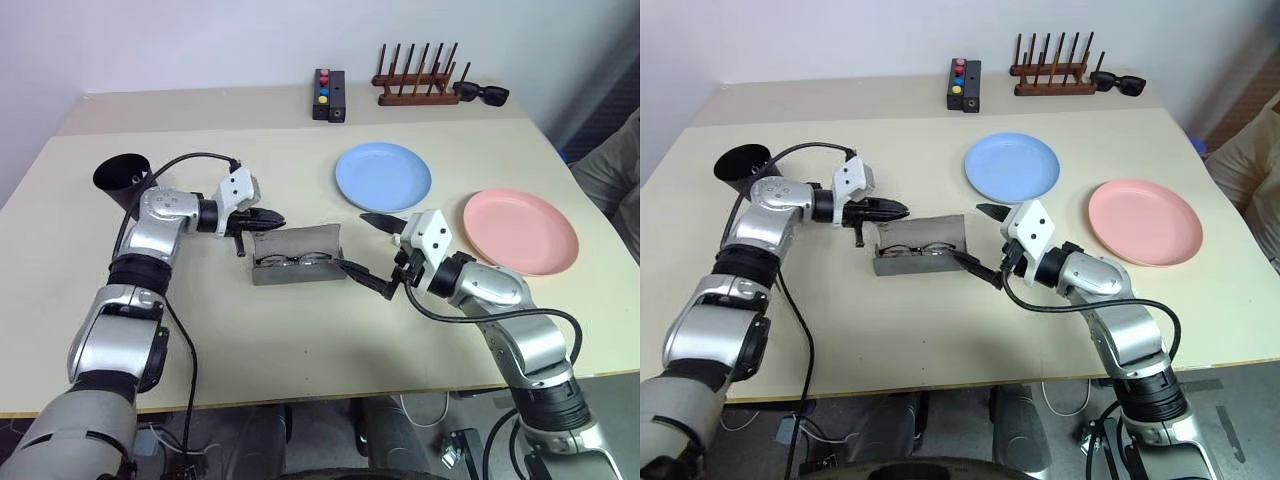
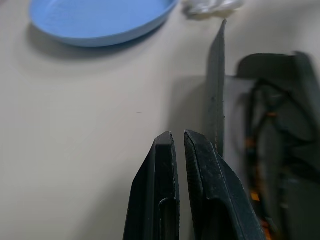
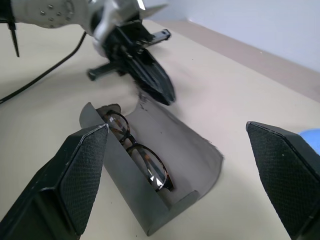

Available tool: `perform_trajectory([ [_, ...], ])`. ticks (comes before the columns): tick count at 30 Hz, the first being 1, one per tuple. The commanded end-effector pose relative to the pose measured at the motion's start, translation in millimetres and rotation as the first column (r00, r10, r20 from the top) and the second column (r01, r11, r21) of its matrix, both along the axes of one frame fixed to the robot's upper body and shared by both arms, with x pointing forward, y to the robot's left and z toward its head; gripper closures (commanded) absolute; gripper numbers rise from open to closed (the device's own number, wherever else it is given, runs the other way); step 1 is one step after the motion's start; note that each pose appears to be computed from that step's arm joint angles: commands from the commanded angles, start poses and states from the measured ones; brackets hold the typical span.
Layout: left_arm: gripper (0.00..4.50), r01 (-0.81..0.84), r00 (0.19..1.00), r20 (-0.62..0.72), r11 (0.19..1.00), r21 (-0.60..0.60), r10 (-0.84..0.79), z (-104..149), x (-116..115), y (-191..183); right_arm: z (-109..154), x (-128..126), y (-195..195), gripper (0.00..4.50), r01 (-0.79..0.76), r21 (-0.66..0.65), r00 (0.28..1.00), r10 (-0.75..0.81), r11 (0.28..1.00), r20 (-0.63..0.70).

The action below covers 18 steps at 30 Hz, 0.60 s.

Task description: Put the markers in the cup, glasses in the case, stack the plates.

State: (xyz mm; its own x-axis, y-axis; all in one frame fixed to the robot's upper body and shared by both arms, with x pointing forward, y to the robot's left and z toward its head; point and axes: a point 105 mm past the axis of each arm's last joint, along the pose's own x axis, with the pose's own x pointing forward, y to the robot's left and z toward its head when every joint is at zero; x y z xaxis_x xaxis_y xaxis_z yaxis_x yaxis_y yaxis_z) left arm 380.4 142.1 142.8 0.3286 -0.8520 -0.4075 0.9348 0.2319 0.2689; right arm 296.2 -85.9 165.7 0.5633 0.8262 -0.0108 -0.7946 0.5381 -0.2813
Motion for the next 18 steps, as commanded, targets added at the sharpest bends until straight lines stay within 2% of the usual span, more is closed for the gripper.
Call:
perform_trajectory([
  [1, 4.18, 0.046, 0.998, -0.034, 0.999, -0.003, -0.046, -1.9, -13.3, 1.0, 11.2, -0.6, 3.7, 0.00, -0.020, 0.016, 0.999, 0.019, 1.000, 0.049],
  [7, 4.18, 0.099, 0.994, -0.059, 0.994, 0.038, -0.097, -15.3, -35.7, -5.0, 10.5, 1.3, 5.1, 0.00, -0.028, 0.015, 0.998, 0.027, 0.999, 0.048],
  [11, 4.18, 0.061, 0.998, -0.036, 0.998, 0.022, -0.060, -14.5, -35.1, -6.2, 8.9, 5.2, 5.7, 0.00, -0.022, 0.000, 0.999, 0.022, 1.000, 0.050],
  [15, 4.18, -0.042, 0.996, 0.066, 0.987, -0.156, 0.053, 19.8, -19.7, -5.2, 5.6, 27.9, -2.7, 0.00, 0.090, -0.080, 0.992, -0.082, 0.993, 0.091],
  [18, 4.18, -0.050, 0.993, 0.098, 0.974, -0.219, 0.073, 34.1, -24.0, -0.2, 1.3, 50.4, -11.6, 0.00, 0.192, -0.164, 0.976, -0.171, 0.968, 0.133],
])
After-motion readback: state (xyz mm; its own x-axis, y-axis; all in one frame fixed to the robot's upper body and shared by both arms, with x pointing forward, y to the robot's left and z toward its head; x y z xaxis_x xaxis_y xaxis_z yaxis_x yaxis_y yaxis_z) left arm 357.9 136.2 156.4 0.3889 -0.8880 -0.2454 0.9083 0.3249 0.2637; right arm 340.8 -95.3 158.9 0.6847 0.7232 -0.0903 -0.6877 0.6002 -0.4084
